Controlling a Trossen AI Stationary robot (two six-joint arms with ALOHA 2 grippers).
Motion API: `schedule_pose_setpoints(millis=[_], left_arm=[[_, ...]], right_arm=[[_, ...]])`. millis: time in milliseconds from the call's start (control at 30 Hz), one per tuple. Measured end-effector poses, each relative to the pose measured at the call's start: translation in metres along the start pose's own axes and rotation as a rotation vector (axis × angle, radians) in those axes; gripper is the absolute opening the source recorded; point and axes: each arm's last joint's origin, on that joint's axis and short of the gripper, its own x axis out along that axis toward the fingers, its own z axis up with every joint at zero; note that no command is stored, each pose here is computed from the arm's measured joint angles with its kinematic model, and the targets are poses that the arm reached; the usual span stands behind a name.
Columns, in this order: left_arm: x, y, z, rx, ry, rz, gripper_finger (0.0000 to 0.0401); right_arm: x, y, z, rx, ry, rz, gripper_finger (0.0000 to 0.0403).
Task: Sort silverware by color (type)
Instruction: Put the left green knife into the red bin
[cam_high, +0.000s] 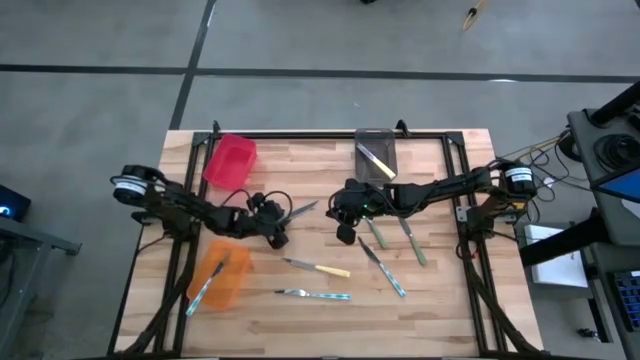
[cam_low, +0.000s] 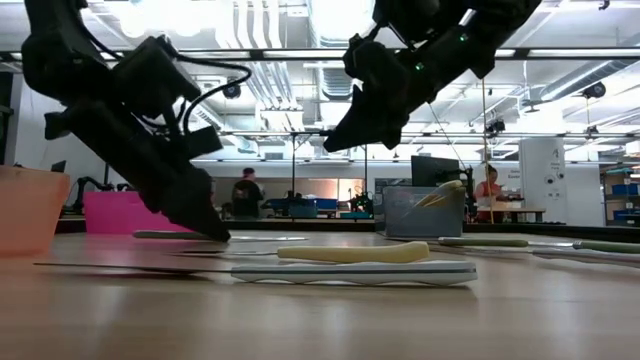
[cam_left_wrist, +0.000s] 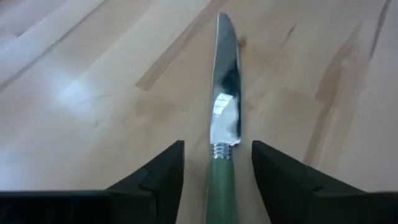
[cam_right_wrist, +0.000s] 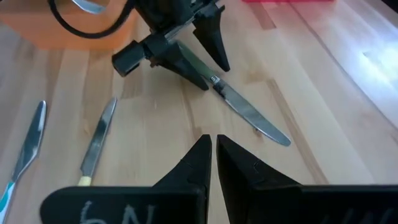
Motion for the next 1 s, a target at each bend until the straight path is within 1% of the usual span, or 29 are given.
schedule_pose_setpoints(millis=[100,200,267,367,467,533,567,667,800,900,1000], left_arm=[[0.004,-0.001,-0.003,-0.001,-0.001,0.01,0.0176],[0.006,-0.001,-0.005,-0.002,0.013,0.014,0.0169],[0.008,-0.002,-0.007,-0.02,0.023,0.015,0.0157],[0.008,-0.002,-0.009,-0.044,0.036,0.013,0.0123],[0.008,-0.002,-0.009,-0.055,0.04,0.005,0.0072],[0.008,-0.002,-0.009,-0.059,0.039,0.007,0.0033],[0.008,-0.002,-0.009,-0.062,0.037,0.011,0.0024],[0.008,-0.001,-0.009,-0.095,0.024,0.04,0.0022],[0.007,-0.002,-0.008,-0.117,0.0,0.048,0.002],[0.005,-0.003,-0.004,-0.143,-0.033,0.028,0.0007],[0.002,-0.003,0.0,-0.153,-0.043,0.011,0.0001]], right_arm=[[0.0,0.0,0.0,0.0,0.001,0.0,0.0018],[0.0,0.0,0.0,-0.006,0.001,0.0,0.0018],[-0.003,0.0,0.002,-0.007,-0.01,0.008,0.0018],[-0.015,0.005,0.013,-0.037,-0.073,0.067,0.0018],[-0.038,0.011,0.028,-0.097,-0.162,0.096,0.0018],[-0.058,0.014,0.038,-0.143,-0.229,0.099,0.0018],[-0.069,0.016,0.043,-0.169,-0.266,0.1,0.0018],[-0.105,0.021,0.054,-0.234,-0.388,0.102,0.0018],[-0.142,0.029,0.053,-0.293,-0.498,0.104,0.0018],[-0.159,0.031,0.046,-0.303,-0.586,0.121,0.0018],[-0.168,0.03,0.035,-0.29,-0.656,0.135,0.0018]])
